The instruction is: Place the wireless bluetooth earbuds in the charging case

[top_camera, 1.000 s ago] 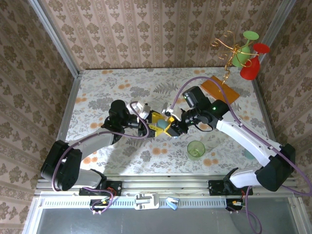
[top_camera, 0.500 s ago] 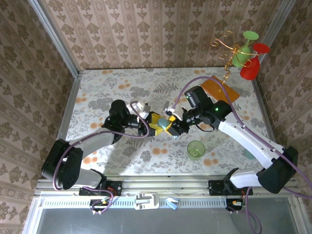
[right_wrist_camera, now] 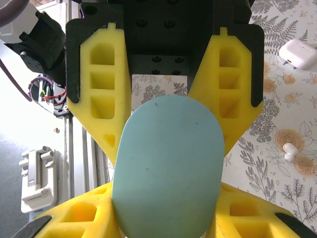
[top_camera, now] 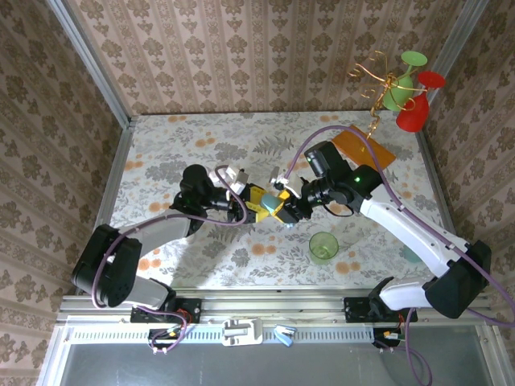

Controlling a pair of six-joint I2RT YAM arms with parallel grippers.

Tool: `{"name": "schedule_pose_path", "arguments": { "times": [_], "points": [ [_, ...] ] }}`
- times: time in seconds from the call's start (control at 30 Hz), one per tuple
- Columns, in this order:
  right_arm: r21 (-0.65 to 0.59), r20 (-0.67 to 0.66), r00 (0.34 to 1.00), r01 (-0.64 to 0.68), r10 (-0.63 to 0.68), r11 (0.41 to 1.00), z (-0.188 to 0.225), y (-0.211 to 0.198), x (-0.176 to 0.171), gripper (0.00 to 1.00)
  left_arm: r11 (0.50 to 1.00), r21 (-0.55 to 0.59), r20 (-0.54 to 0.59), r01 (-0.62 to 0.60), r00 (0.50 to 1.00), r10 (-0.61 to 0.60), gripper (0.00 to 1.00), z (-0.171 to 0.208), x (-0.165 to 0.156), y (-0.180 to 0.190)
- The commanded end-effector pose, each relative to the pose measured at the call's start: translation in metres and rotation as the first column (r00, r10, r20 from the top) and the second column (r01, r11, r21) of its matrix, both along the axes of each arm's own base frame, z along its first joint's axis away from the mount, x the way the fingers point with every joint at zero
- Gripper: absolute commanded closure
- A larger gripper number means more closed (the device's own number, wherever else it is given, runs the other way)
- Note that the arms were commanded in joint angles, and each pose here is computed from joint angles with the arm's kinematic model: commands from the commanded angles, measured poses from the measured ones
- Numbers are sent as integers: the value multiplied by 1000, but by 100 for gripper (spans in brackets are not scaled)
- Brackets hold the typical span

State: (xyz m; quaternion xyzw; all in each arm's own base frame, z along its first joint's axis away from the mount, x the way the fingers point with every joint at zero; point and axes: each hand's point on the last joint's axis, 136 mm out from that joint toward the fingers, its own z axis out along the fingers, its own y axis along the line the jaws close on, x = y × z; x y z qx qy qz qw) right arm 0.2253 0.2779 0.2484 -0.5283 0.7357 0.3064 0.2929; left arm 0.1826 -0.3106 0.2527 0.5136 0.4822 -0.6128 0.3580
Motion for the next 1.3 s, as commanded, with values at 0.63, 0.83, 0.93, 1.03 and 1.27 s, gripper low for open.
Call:
{"name": "schedule_pose_path", "arguments": {
  "times": [0.63,0.83,0.93,1.03,1.27],
  "points": [
    [-81,-61,998,-39,34,996,-8,0,0,82,998,-30,41,50,998,-49,54,9,-9,0],
    [-98,-58,997,-48,43,994,-8,0,2,82,998,-29,37,50,998,-49,52,9,-9,0],
    [-93,-48,998,-48,44,995,-6,0,3,82,998,-27,34,53,998,-52,55,9,-9,0],
    [-81,-29,999,-43,40,996,-1,0,3,83,998,-28,37,50,998,-49,44,9,-9,0],
    [-65,-8,999,-34,33,997,6,-2,2,83,998,-24,38,51,998,-50,41,6,-7,0]
  ]
}}
